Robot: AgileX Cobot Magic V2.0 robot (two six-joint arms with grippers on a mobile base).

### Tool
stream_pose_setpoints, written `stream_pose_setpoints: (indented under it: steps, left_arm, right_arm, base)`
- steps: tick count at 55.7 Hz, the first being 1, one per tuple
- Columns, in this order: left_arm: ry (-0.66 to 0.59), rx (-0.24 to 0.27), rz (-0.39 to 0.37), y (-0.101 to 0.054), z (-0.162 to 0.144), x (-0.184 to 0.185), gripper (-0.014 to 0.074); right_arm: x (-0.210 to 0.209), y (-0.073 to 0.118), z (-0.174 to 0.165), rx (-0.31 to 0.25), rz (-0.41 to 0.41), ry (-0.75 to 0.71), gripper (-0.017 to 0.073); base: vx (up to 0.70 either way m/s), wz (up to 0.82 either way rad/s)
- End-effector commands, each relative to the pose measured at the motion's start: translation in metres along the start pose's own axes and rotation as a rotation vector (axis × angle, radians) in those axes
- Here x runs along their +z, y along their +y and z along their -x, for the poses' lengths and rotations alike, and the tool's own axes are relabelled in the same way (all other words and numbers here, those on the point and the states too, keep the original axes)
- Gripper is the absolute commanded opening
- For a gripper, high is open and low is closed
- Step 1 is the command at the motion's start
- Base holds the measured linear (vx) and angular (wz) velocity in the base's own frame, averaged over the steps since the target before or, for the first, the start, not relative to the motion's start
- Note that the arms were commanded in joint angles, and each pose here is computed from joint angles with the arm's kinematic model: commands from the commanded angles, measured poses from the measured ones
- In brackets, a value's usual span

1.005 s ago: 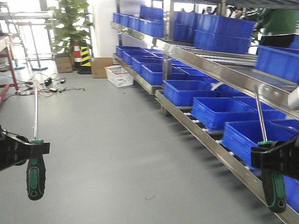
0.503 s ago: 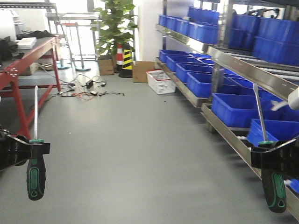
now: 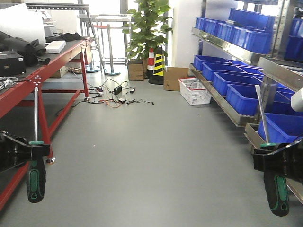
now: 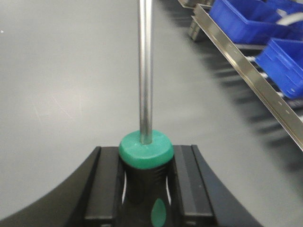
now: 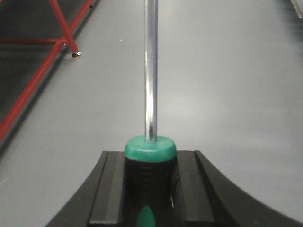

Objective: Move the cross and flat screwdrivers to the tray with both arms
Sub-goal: 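Drive along the aisle toward the blue-bin shelving, then turn and approach the grey metal tray on the roller shelf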

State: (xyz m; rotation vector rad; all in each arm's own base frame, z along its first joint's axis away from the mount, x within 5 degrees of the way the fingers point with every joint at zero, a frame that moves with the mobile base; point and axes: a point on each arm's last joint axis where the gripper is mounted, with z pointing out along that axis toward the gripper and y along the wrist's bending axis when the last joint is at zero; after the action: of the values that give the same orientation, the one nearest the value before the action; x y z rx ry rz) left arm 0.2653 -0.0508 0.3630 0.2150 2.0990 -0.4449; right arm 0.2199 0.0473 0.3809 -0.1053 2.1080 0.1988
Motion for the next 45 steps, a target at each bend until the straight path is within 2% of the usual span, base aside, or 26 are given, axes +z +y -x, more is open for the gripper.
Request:
stream_pose_setpoints:
  steps: [1, 22, 45]
  left_arm:
    - [-0.116, -0.017, 0.002, -0.0057, 0.0163, -0.0130, -0.0001]
    - [-0.116, -0.017, 0.002, -0.0057, 0.0163, -0.0130, -0.0001]
    - [-0.118, -0.017, 0.003, -0.0056, 0.0164, -0.0130, -0.0001]
  right_arm:
    - [-0.0128, 0.0008, 0.0180, -0.005, 0.009, -0.138, -0.0008]
    - [-0.0128, 0.0008, 0.0180, -0.005, 0.009, -0.138, -0.0008]
    - [-0.0128, 0.0008, 0.0180, -0.005, 0.009, -0.138, -0.0008]
  base:
    - [0.56, 0.10]
    - [0.54, -0.07]
    - [0.47, -0.43]
